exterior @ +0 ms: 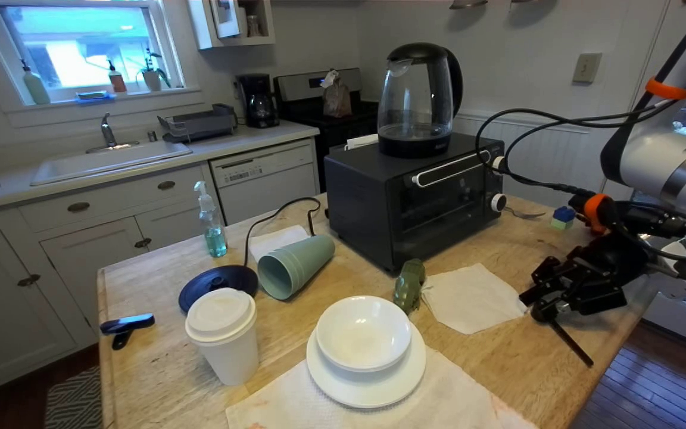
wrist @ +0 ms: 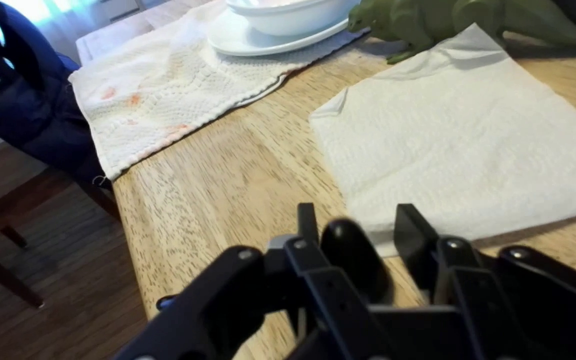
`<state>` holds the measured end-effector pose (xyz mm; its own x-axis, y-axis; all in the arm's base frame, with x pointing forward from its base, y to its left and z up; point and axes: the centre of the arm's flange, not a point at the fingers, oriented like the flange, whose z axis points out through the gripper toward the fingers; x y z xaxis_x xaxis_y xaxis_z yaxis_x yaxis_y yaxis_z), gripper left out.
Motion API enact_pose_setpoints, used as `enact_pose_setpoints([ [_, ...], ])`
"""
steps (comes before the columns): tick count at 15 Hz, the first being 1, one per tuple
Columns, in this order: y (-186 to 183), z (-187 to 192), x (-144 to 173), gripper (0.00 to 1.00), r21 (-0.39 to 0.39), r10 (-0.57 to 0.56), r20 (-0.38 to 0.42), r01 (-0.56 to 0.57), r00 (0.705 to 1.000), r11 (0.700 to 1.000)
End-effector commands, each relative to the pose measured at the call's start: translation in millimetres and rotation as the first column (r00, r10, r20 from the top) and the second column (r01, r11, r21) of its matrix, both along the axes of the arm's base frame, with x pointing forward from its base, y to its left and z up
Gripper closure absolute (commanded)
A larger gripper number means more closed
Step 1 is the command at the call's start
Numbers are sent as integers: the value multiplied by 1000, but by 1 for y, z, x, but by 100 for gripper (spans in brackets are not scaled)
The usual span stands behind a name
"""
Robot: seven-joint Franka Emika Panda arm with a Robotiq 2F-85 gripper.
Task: Position the black spoon downwards
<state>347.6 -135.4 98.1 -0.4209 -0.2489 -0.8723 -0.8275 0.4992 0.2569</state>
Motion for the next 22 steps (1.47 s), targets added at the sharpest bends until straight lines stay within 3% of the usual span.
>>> enact_pose_setpoints([
  [1, -6, -12, 1, 24, 5, 13, 27, -14, 1000, 1000],
  [4, -8, -11, 0, 18, 3, 21, 39, -21, 999, 1000],
  [8, -16, 4, 3, 0, -39, 27, 65, -25, 997, 999],
  [14, -23, 55, 17, 0, -164, 126, 23, -120, 992, 979],
  [16, -20, 77, 23, 0, -226, 188, -21, -187, 982, 956],
  [18, -14, 95, 30, 0, -302, 260, -76, -271, 963, 914],
  [22, 8, 123, 45, 0, -426, 403, -154, -428, 902, 797],
])
